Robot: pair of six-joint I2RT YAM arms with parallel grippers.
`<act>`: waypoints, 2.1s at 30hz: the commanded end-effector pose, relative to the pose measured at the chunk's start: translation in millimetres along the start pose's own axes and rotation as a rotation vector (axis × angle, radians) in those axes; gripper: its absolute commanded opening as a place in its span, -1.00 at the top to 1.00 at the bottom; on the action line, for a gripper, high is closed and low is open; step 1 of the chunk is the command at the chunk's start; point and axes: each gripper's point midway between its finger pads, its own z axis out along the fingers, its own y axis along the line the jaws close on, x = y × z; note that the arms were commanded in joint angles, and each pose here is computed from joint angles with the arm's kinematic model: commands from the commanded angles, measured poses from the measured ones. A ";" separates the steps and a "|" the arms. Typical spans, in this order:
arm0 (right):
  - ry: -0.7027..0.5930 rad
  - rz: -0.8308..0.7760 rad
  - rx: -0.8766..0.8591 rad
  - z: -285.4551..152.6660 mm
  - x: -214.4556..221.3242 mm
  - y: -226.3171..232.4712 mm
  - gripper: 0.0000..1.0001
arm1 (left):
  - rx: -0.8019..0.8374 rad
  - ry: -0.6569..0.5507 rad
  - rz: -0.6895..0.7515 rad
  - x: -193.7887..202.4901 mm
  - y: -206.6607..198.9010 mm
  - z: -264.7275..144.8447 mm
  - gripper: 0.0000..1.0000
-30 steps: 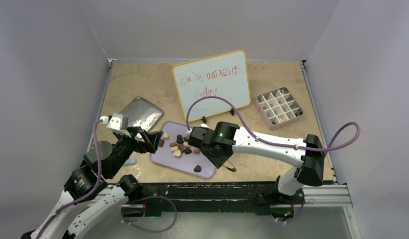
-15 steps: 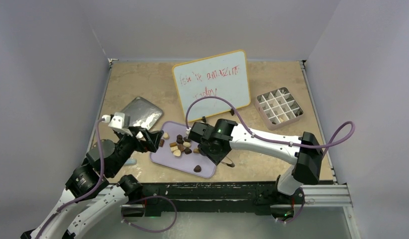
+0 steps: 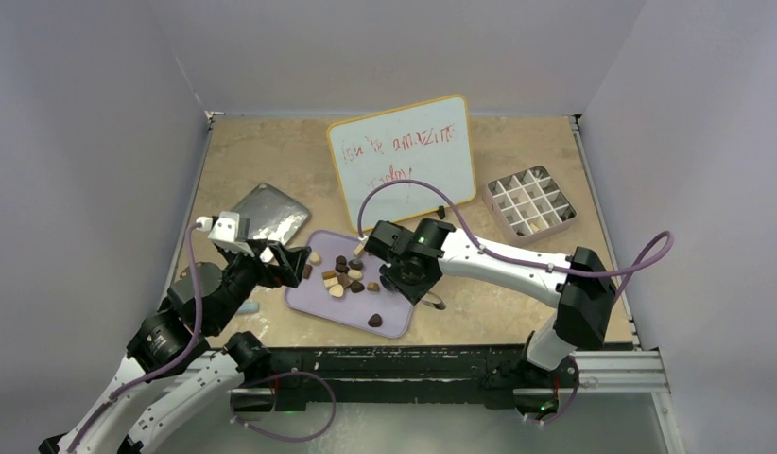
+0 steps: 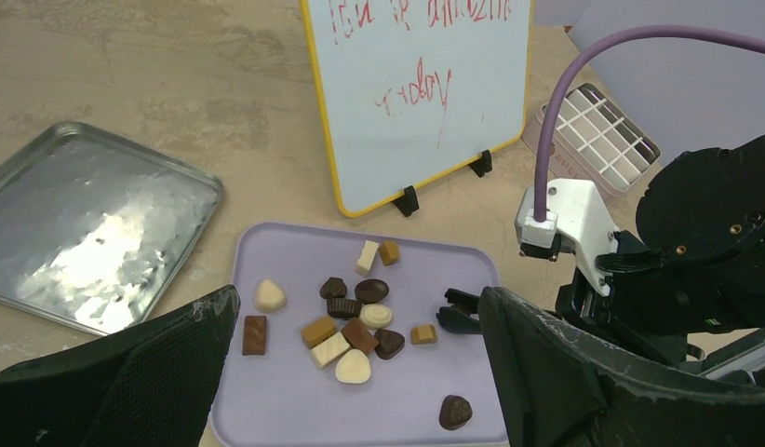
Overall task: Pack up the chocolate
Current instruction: Pick up the fake chocolate from the plate, then place the fake chocolate in the packing box.
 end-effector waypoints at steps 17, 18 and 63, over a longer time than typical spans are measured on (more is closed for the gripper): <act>-0.150 0.224 0.104 -52.8 -9.7 -65.0 0.64 | 0.010 -0.017 -0.017 -5.1 -2.6 -1.3 -1.00; -0.157 0.249 0.124 -56.7 -9.4 -74.3 0.64 | 0.013 -0.016 -0.015 -5.0 -3.2 -1.1 -1.00; -0.106 0.824 0.354 -35.1 59.1 -251.1 0.38 | 0.048 0.001 -0.003 -1.5 -10.6 3.1 -1.00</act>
